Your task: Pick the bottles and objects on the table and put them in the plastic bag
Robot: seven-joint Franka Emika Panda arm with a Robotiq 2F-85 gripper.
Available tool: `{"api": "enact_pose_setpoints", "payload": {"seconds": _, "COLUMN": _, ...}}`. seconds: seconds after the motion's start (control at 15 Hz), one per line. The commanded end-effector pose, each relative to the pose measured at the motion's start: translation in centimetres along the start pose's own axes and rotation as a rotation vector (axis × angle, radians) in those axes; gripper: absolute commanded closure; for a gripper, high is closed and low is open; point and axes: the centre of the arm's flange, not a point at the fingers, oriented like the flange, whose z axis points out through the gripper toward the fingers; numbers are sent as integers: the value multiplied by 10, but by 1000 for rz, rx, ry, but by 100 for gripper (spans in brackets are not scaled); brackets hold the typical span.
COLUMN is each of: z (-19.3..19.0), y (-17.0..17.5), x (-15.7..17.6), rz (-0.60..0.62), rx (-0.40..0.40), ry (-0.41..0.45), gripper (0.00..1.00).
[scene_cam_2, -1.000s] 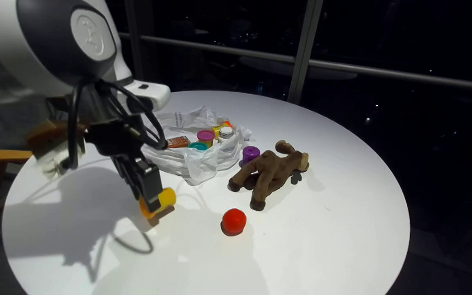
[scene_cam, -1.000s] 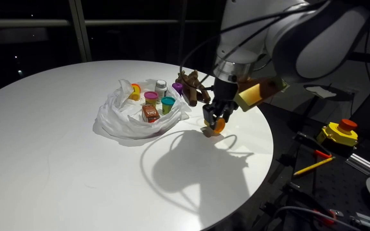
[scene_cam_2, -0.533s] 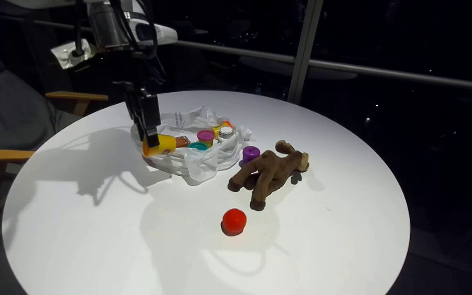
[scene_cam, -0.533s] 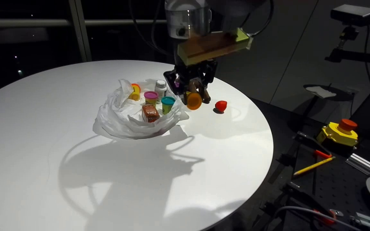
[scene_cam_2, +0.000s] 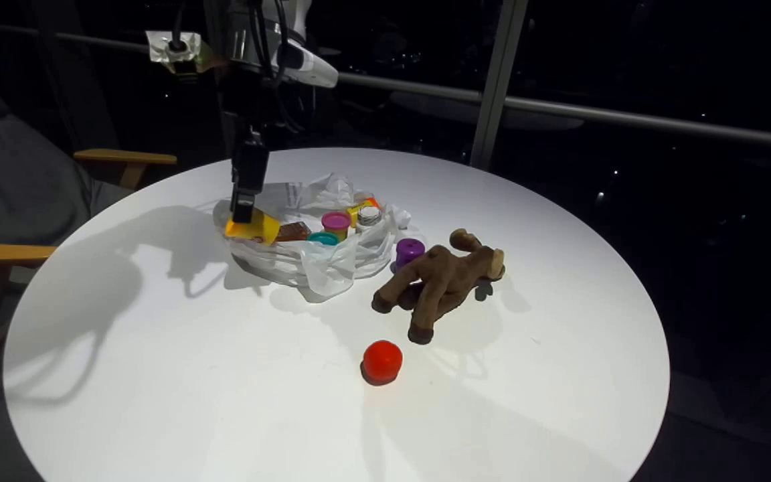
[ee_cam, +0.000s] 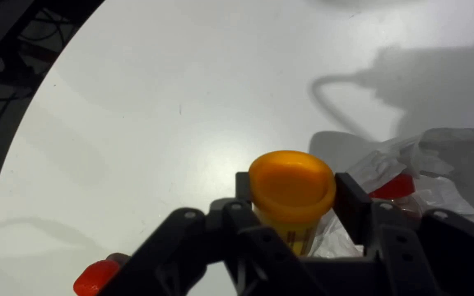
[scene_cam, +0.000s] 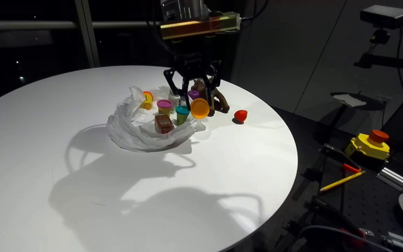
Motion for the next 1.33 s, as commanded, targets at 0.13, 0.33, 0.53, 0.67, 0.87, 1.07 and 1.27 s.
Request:
{"api": "enact_pose_setpoints", "payload": {"seconds": 0.13, "z": 4, "y": -33, "x": 29, "rz": 35, "rx": 136, "ry": -238, "gripper": 77}}
{"api": "enact_pose_setpoints", "payload": {"seconds": 0.33, "z": 4, "y": -43, "x": 31, "rz": 26, "rx": 214, "ry": -286, "gripper": 77}}
{"api": "enact_pose_setpoints", "payload": {"seconds": 0.53, "z": 3, "y": -44, "x": 36, "rz": 24, "rx": 250, "ry": -303, "gripper": 77}}
{"api": "enact_pose_setpoints", "payload": {"seconds": 0.67, "z": 1, "y": -41, "x": 39, "rz": 25, "rx": 254, "ry": -303, "gripper": 77}}
{"api": "enact_pose_setpoints", "payload": {"seconds": 0.87, "z": 5, "y": -32, "x": 45, "rz": 26, "rx": 233, "ry": -277, "gripper": 77}}
{"api": "enact_pose_setpoints", "payload": {"seconds": 1.07, "z": 14, "y": -22, "x": 53, "rz": 21, "rx": 209, "ry": -251, "gripper": 77}}
{"api": "enact_pose_setpoints", "payload": {"seconds": 1.27, "z": 24, "y": -15, "x": 62, "rz": 7, "rx": 204, "ry": -231, "gripper": 77}}
